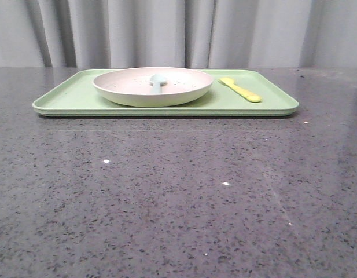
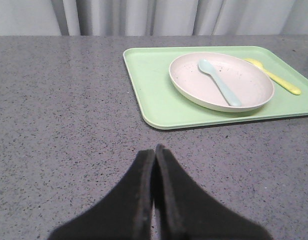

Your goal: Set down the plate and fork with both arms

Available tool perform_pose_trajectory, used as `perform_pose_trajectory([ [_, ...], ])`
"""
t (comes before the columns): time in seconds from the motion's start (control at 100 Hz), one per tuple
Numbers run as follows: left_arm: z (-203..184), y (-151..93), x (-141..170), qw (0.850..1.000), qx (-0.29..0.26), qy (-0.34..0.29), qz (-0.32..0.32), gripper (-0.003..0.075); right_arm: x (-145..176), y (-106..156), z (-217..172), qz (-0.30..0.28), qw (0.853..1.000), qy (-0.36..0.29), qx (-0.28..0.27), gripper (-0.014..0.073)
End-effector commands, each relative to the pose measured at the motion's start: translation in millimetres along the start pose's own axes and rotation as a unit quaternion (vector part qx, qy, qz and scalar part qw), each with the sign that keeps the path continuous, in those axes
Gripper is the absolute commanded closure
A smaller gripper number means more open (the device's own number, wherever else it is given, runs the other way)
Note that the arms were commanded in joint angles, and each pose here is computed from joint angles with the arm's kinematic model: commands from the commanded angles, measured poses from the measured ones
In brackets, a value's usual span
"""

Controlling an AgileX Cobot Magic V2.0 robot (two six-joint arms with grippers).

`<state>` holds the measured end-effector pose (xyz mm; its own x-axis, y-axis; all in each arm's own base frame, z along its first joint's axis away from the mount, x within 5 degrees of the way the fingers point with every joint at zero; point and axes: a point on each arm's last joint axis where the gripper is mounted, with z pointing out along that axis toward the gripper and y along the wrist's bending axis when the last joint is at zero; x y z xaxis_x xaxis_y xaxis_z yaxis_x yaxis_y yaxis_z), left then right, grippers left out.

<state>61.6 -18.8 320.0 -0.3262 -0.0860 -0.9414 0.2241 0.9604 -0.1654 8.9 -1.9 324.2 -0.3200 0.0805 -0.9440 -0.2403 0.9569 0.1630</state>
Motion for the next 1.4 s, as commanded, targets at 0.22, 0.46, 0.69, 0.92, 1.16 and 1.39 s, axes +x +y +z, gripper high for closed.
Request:
perform_pose_trajectory([
  [0.22,-3.6,-2.6,-11.6,0.999,0.011,-0.040,-0.008,0.0741,-12.4,1.4,-1.7,-0.010,0.999,-0.041,-0.001,0.0662],
  [0.46,-3.6,-2.6,-11.6,0.999,0.011,-0.040,-0.008,0.0741,-11.9,1.3,-1.6,-0.010,0.999,-0.039,0.000,0.0662],
  [0.69,-3.6,-2.6,-11.6,0.999,0.011,-0.040,-0.008,0.0741,-11.9,1.3,-1.6,-0.010,0.999,-0.039,0.000,0.0662],
  [0.92,-3.6,-2.6,-11.6,0.999,0.011,-0.040,-0.008,0.0741,-11.9,1.3,-1.6,-0.010,0.999,-0.039,0.000,0.0662],
  [1.16,-2.6,-1.5,-11.3,0.999,0.006,-0.048,-0.001,0.0741,-11.9,1.3,-1.6,-0.010,0.999,-0.039,0.000,0.0662],
  [1.39,8.1,7.6,1.5,0.988,-0.020,-0.155,0.004,0.0741,-11.9,1.3,-1.6,-0.010,0.999,-0.039,0.000,0.0662],
])
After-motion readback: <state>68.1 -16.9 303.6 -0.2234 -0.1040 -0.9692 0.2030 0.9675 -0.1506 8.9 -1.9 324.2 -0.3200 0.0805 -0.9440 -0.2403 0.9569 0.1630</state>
